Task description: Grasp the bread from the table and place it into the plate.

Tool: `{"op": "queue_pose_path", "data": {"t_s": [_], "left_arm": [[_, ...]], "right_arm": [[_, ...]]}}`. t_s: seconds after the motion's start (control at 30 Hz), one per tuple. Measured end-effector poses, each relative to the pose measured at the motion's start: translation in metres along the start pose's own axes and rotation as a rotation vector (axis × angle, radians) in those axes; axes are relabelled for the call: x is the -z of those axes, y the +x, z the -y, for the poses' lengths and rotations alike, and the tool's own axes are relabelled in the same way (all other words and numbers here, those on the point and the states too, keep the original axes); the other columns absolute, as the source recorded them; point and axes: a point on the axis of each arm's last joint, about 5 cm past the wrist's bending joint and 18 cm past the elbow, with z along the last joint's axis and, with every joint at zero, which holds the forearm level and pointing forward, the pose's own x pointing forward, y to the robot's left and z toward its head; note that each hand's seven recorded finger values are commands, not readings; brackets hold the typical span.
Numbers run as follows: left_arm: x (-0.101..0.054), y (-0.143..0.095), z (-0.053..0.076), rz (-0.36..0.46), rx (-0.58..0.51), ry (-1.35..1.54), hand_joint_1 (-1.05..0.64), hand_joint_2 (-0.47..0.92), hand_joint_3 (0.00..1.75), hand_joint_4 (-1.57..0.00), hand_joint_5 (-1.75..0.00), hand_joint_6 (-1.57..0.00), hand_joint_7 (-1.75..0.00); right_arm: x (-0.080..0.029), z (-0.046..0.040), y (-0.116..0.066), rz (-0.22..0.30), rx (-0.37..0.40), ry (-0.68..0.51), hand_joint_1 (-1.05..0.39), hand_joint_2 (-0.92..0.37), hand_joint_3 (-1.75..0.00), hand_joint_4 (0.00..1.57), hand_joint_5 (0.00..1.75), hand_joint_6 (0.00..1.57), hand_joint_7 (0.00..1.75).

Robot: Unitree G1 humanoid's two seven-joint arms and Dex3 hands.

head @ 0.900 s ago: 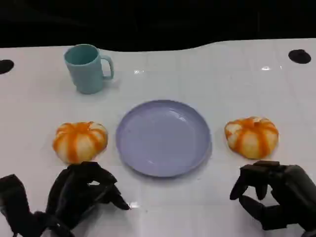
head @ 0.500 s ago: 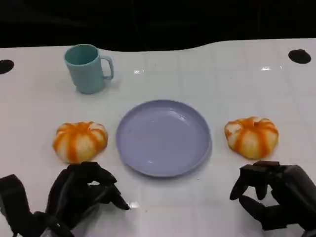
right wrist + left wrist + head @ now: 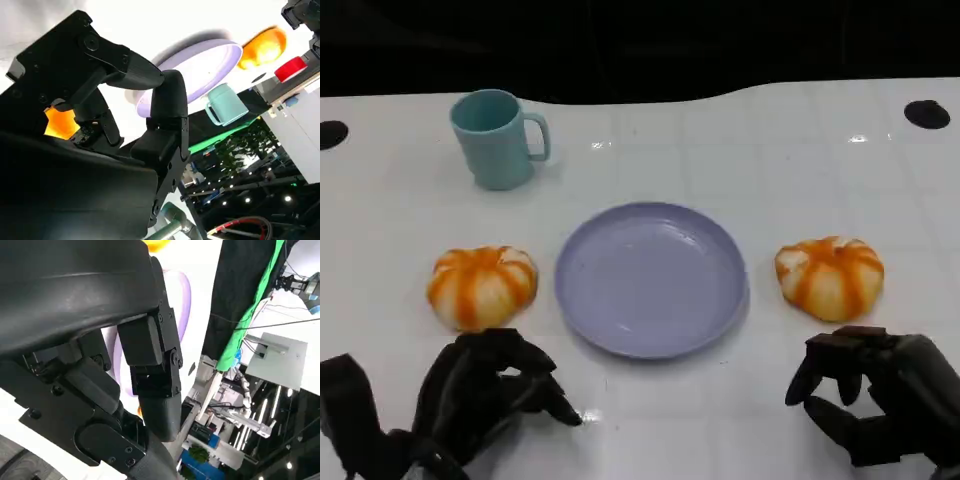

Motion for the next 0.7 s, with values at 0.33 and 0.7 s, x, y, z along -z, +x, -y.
{"op": "queue_pose_path", "data": {"t_s": [0.33, 0.7], "left_arm": [[0.0, 0.0, 0.0, 0.0, 0.001, 0.001, -1.05, 0.62, 0.0, -1.57, -0.59, -1.57, -0.36], [0.001, 0.0, 0.0, -0.001, -0.001, 0.001, -1.05, 0.62, 0.0, -1.57, -0.59, -1.57, -0.36]], "right_arm": [[-0.004, 0.009, 0.007, 0.011, 0.035, 0.016, -0.26, -0.54, -0.89, 0.72, 1.43, 0.8, 0.9], [-0.01, 0.0255, 0.017, -0.005, 0.04, -0.057, -0.32, -0.74, -0.36, 0.39, 0.96, 0.62, 0.29]]}}
